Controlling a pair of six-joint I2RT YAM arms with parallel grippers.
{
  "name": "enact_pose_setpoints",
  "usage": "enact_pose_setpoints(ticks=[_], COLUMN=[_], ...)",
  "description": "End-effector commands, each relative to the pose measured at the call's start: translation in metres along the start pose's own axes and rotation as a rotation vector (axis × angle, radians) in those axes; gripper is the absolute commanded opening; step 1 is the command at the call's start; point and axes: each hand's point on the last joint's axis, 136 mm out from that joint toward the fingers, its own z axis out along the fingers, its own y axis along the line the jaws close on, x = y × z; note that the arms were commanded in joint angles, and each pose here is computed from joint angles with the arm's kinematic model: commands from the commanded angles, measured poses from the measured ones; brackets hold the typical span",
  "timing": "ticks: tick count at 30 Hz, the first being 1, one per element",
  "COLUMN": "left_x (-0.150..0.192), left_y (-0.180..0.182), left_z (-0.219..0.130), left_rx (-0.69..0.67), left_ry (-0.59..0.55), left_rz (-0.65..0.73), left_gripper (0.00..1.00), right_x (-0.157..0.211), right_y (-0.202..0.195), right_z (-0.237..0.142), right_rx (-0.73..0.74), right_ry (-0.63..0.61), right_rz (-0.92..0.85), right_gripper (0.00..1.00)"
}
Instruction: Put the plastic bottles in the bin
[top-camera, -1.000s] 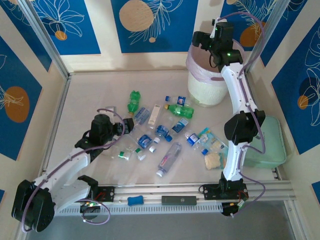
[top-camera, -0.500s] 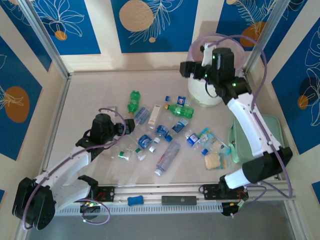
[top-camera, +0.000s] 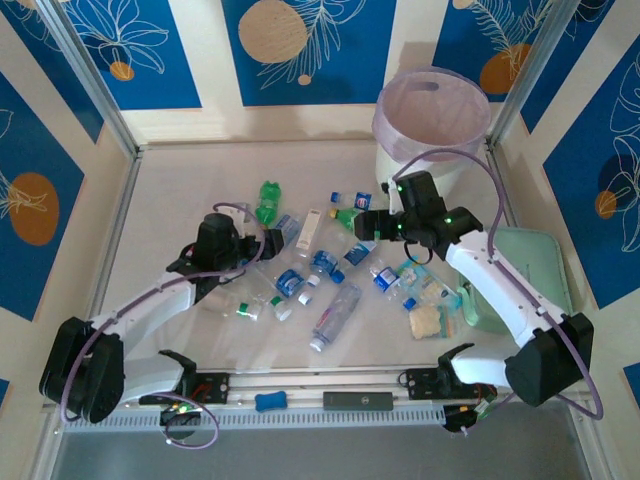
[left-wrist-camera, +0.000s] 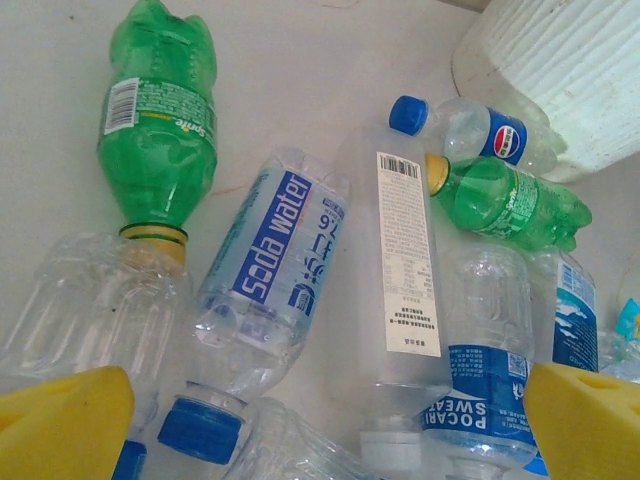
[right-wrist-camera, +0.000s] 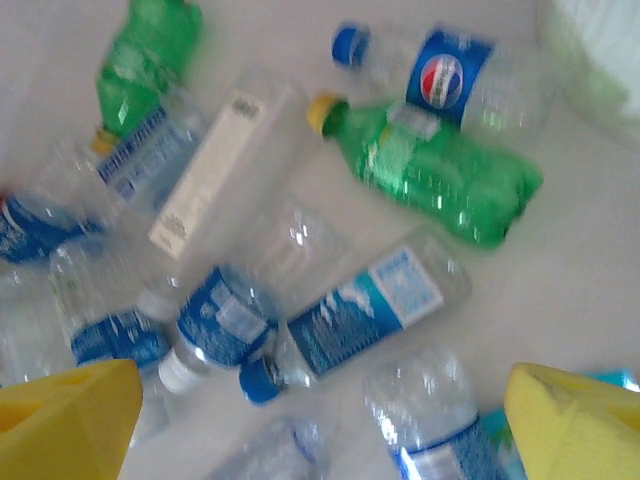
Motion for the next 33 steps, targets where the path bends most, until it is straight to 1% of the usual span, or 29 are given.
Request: enact_pose_setpoints(ticks=[1, 5, 8, 11, 15, 20, 25, 27, 33], left_x=[-0.018, -0.02, -0.016, -0.008, -0.002, 0.0, 0.002, 0.004, 0.009], left_y=[-0.019, -0.023, -0.022, -0.018, -0.016, -0.019, -0.022, -0.021, -0.017], left_z=[0.002, 0.004, 0.005, 0.008, 0.013, 0.022, 0.028, 0.028, 0.028], left_rx=[0.063, 0.078, 0.08, 0.07, 0.072, 0.095, 0.106, 0.105, 0.086], left_ry=[-0.037, -0.035, -0.024, -0.006, 0.01, 0.012, 0.029, 0.035, 0.043], left_rz=[-0.017, -0.041, -0.049, -0.061, -0.081, -0.104, -0.105, -0.105, -0.103], left_gripper=[1.0, 1.0, 1.0, 1.0, 1.0, 1.0, 1.0, 1.0, 1.0], right_x=[0.043, 0.078, 0.095, 0.106, 0.108, 0.105, 0.101, 0.102, 0.112], right_y=[-0.002, -0.019, -0.03, -0.039, -0.051, -0.062, -0.063, -0.061, -0.057], right_z=[0.0, 0.011, 0.019, 0.028, 0.04, 0.06, 0.077, 0.081, 0.091], right_rx=[0.024, 0.122, 0.185, 0.219, 0.276, 0.29, 0.291, 0.283, 0.272], right_ry=[0.134, 0.248, 0.289, 0.332, 0.355, 0.382, 0.417, 0.433, 0.467], right_rz=[0.027, 0.049, 0.04, 0.034, 0.02, 0.035, 0.007, 0.003, -0.008], right_gripper=[0.93, 0.92, 0.92, 0.93, 0.92, 0.9, 0.87, 0.85, 0.83])
